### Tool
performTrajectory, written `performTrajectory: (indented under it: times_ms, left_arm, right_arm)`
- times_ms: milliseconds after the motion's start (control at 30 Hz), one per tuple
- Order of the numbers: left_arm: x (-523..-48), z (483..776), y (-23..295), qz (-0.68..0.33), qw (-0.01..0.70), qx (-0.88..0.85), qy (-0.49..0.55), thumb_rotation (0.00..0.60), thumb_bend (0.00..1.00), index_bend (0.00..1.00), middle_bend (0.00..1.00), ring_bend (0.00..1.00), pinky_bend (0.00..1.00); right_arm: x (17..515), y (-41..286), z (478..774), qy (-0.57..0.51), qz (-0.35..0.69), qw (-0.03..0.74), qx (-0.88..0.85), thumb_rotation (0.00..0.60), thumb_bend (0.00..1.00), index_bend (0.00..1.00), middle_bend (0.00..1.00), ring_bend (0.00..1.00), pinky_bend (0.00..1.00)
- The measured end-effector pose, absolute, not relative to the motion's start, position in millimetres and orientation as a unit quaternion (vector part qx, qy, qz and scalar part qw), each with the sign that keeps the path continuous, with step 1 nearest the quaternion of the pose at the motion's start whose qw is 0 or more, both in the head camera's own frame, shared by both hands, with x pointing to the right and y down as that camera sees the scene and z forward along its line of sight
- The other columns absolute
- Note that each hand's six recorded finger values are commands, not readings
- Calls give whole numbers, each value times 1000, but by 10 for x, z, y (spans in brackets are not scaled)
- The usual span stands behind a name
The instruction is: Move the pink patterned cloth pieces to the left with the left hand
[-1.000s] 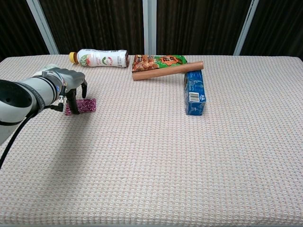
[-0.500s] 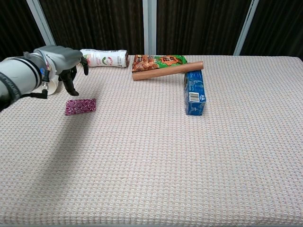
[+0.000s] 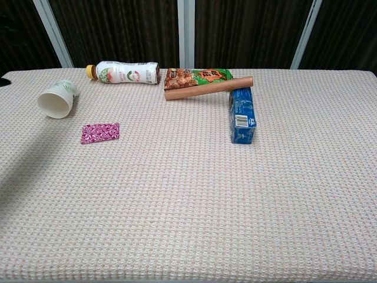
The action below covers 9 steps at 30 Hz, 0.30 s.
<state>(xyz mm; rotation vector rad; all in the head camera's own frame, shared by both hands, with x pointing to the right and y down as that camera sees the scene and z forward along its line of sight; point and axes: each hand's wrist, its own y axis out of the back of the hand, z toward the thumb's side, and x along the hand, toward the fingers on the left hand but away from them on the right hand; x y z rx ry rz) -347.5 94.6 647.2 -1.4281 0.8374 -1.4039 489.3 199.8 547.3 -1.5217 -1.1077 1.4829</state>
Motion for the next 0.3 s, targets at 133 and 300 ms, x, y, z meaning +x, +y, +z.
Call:
performTrajectory:
  times_ms: [133,300]
  left_arm:
    - [-3755,6291,1194,-576,462,-575,351,600,240,345,400,274,427]
    - [-4012,6119,1461,-588,452,-560,369,600,239,343,393,263,419]
  right_arm:
    - [4882,2013,5492,-431,575,361,-594,600,138,198,120,0,0]
    - [4878,2028,5489,-432,574,362,-594,598,139,198,119,0,0]
